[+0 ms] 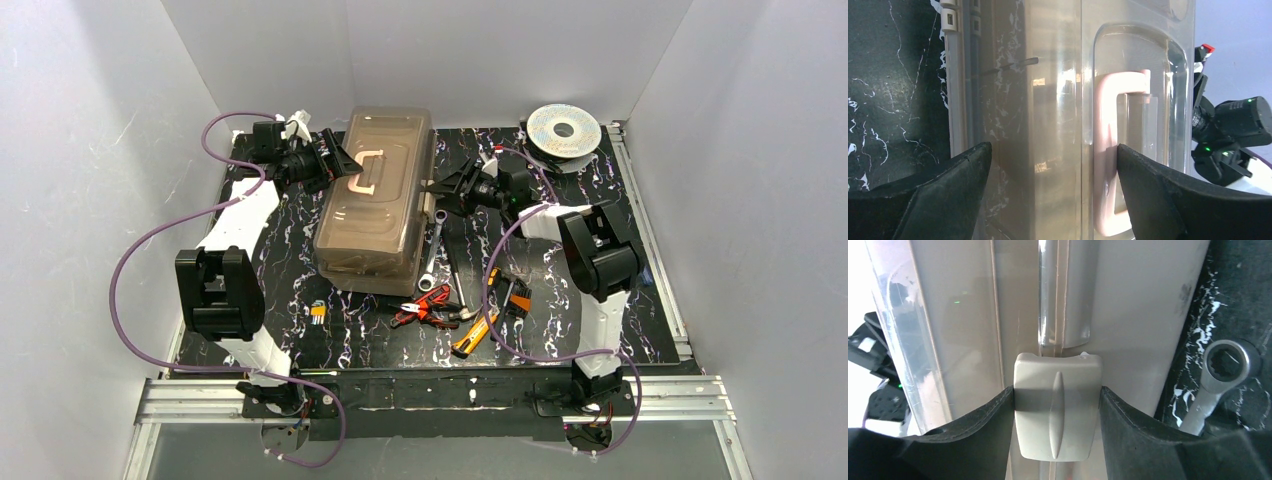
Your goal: Pack the tool kit
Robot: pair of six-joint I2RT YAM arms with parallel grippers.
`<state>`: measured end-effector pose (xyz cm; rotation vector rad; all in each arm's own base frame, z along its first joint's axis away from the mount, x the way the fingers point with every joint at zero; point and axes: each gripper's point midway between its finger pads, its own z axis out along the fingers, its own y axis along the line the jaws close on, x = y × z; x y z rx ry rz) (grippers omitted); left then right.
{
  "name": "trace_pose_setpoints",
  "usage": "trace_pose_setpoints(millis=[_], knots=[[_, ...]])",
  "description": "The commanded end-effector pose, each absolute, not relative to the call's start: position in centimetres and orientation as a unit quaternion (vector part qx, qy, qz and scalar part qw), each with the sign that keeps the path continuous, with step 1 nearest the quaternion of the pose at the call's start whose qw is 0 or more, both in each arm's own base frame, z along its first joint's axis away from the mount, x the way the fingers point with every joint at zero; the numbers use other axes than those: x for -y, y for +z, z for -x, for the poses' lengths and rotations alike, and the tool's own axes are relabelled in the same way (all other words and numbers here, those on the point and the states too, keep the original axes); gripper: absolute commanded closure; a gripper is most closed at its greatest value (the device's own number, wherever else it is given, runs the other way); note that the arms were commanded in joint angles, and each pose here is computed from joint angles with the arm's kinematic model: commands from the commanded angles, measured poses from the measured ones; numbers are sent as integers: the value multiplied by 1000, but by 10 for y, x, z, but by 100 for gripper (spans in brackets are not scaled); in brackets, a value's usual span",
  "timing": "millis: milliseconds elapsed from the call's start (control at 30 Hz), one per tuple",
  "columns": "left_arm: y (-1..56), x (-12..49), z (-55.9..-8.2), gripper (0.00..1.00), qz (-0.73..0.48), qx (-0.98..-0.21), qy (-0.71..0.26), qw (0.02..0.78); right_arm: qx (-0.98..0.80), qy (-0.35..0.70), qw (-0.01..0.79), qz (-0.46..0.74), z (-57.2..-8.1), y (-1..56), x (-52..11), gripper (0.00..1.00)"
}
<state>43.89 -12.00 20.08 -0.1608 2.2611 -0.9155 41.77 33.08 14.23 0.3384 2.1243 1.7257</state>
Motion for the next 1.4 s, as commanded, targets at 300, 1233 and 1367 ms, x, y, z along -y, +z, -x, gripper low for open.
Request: trace_pose_setpoints(millis=[300,1233,1367], knots=[[178,129,-422,9,53,-894,-332,296,-812,506,284,-57,-411,176,-328,64],[246,104,-404,5,16,-875,-258,408,-843,371,386,-48,-406,195,-253,25],[256,100,-400,6,-5,-873,-222,434,-838,375,395,-28,-404,208,-256,27]])
